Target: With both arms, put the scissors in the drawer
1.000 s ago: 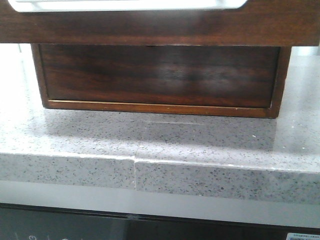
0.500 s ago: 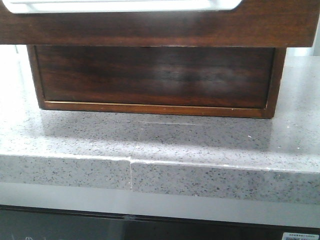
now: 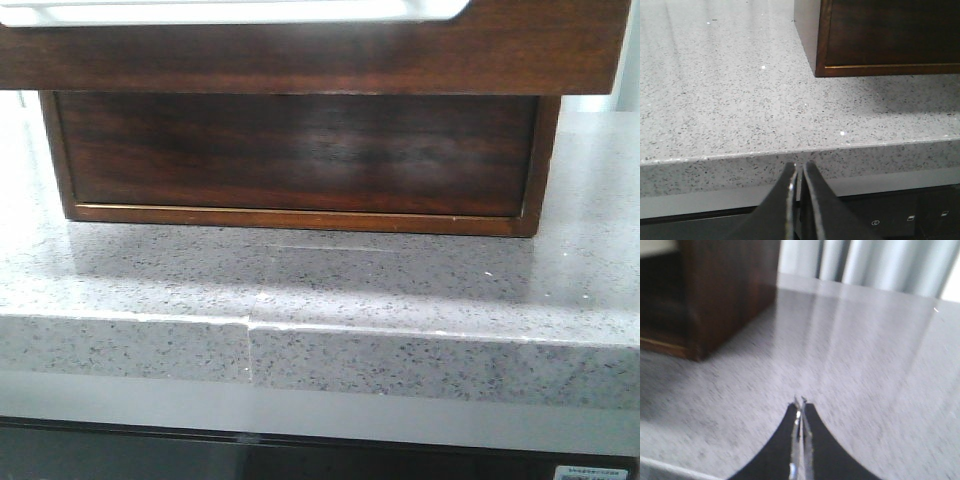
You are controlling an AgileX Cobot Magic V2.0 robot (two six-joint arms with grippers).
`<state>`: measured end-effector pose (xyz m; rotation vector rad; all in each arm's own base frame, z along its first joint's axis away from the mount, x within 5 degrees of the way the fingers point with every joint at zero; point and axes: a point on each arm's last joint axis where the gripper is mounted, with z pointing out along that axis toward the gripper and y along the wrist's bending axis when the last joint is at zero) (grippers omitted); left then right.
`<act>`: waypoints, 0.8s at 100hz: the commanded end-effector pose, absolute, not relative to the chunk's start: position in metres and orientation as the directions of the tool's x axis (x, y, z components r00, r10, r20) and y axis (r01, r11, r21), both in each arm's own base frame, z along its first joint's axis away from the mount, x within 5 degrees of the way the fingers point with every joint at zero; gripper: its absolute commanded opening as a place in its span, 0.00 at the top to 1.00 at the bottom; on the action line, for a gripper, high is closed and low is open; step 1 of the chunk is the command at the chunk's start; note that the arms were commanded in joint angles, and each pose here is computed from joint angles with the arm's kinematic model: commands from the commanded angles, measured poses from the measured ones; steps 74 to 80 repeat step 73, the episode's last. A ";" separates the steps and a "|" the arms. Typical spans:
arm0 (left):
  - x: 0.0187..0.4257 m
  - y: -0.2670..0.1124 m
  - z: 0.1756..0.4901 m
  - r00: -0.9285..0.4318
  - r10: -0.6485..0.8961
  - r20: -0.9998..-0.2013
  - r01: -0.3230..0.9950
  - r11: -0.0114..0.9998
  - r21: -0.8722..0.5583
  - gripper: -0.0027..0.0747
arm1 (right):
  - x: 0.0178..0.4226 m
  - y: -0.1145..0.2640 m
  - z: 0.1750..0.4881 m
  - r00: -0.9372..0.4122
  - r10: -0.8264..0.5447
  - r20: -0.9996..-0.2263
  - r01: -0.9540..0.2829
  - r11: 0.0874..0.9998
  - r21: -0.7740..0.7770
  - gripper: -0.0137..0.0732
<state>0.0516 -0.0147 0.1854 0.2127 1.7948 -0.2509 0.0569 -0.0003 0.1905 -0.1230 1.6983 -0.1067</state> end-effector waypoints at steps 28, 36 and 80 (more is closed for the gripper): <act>0.051 -0.015 0.185 -0.177 -0.027 -0.984 0.280 0.957 -0.077 0.99 | 0.053 -0.002 0.172 -0.234 -0.145 -0.961 -0.013 0.989 -0.146 0.90; 0.051 -0.015 0.185 -0.177 -0.027 -0.984 0.280 0.957 -0.077 0.99 | 0.053 -0.002 0.172 -0.236 -0.145 -0.961 -0.013 0.989 -0.146 0.90; 0.051 -0.015 0.185 -0.177 -0.027 -0.984 0.280 0.957 -0.077 0.99 | 0.053 -0.002 0.172 -0.237 -0.145 -0.961 -0.013 0.989 -0.146 0.90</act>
